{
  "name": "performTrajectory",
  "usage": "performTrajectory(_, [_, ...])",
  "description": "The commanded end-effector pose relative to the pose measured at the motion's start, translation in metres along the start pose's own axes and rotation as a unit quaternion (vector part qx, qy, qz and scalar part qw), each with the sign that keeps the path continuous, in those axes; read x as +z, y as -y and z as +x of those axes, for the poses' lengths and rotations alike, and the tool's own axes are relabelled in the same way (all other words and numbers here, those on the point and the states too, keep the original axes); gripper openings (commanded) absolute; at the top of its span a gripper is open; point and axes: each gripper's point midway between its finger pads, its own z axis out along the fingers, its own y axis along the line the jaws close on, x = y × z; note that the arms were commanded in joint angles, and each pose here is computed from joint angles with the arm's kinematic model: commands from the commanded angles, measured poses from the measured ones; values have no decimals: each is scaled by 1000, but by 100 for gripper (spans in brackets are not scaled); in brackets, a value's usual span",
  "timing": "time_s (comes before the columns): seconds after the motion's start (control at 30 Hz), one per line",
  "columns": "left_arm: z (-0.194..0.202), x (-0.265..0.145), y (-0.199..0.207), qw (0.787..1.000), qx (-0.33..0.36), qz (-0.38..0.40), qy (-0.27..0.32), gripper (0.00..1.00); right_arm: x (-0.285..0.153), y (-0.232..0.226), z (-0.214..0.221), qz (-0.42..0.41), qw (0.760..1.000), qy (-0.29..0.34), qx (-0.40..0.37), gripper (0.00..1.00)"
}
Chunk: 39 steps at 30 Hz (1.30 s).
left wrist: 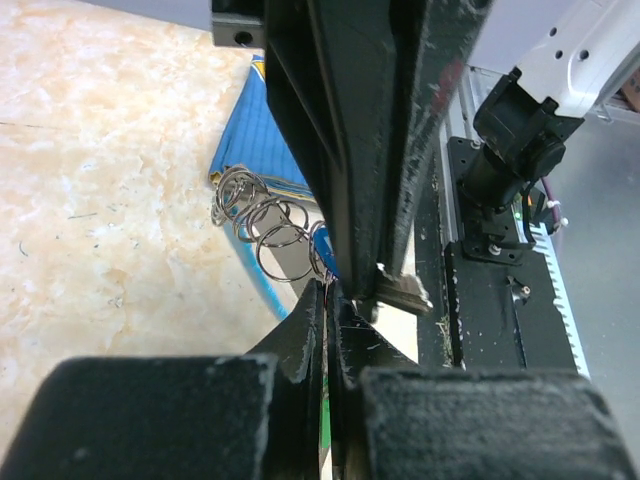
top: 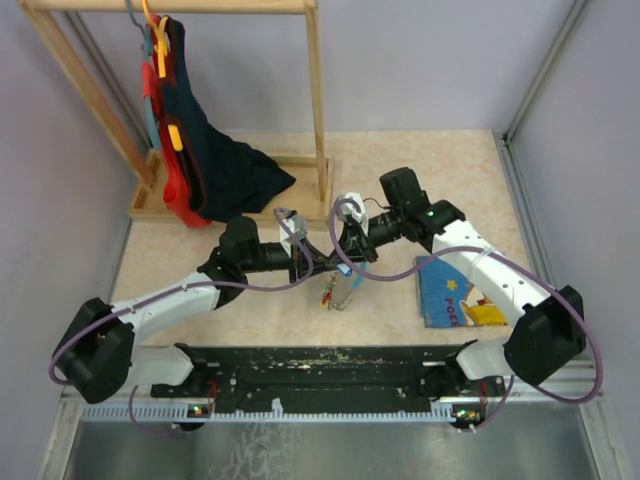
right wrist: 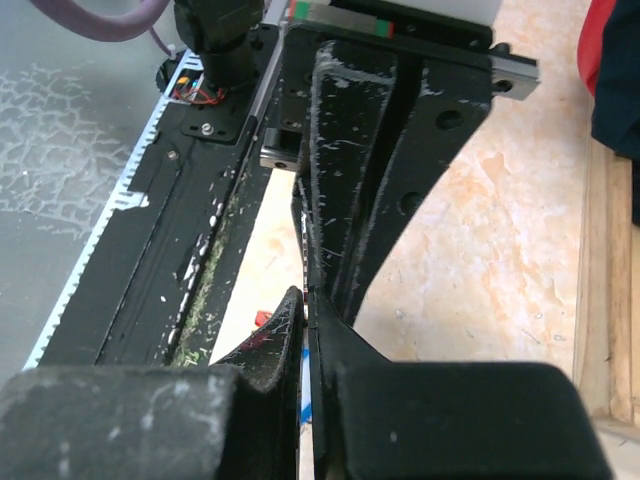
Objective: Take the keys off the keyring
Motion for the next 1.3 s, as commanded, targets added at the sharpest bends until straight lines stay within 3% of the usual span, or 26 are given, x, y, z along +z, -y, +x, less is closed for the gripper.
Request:
performTrajectory(0.0, [-6,-2,6,1000,17,4,-7,0,-12,-4,-49,3,996,57,-66,0])
performTrajectory(1.27, [8,-1,20,999,-12,34,20,0,-29,3,-12,37,994,9,-102,0])
